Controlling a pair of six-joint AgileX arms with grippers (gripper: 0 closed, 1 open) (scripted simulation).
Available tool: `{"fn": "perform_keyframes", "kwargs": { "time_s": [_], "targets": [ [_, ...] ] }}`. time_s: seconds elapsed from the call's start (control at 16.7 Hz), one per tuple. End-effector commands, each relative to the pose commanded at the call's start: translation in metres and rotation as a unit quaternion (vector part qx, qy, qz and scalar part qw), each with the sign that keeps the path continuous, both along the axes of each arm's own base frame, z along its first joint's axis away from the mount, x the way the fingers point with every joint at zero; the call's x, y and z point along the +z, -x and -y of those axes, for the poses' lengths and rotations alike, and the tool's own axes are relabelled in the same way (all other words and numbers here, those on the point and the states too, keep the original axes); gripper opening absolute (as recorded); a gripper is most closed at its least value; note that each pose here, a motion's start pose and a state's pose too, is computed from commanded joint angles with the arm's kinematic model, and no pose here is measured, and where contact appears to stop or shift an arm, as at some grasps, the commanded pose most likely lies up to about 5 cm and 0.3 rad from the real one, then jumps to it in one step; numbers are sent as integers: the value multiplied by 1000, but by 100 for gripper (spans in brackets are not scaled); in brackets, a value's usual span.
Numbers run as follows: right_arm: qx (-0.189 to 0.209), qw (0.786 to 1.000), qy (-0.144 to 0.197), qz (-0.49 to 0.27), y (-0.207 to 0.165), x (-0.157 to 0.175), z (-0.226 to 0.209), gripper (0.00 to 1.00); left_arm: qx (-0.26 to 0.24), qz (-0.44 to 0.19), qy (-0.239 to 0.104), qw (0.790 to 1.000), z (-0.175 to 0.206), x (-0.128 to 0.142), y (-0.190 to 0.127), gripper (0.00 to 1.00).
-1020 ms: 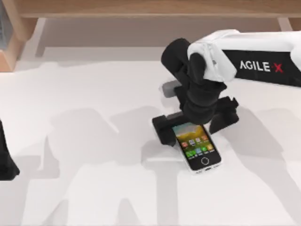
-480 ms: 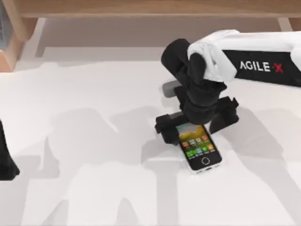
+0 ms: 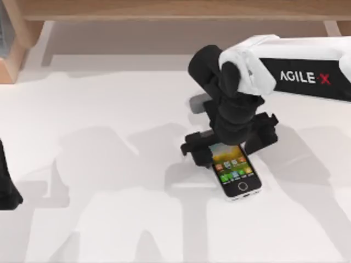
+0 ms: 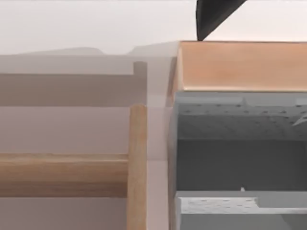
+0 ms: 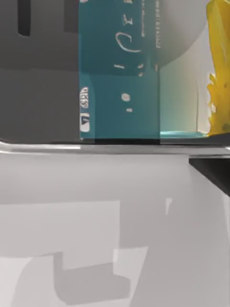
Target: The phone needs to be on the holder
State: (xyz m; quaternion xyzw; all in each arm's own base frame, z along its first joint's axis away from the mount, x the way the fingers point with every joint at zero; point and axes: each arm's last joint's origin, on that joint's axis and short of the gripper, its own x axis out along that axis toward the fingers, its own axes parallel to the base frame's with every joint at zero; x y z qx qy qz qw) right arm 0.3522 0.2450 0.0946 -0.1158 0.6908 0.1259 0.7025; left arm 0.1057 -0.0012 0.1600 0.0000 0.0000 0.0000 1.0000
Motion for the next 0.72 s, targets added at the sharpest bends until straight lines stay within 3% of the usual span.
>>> {"fn": "perform_keyframes", "kwargs": {
  "time_s": [0.36,0.42,0.72],
  "targets": [
    [0,1000,0,0,0,0,0,0,0,0,0,1000,0,0,0,100],
    [-1,1000,0,18,-1,20,2,0,0,0,0,1000,0,0,0,100],
    [-1,1000,1,16,0,35,3,0,0,0,0,1000,0,0,0,100]
  ]
}}
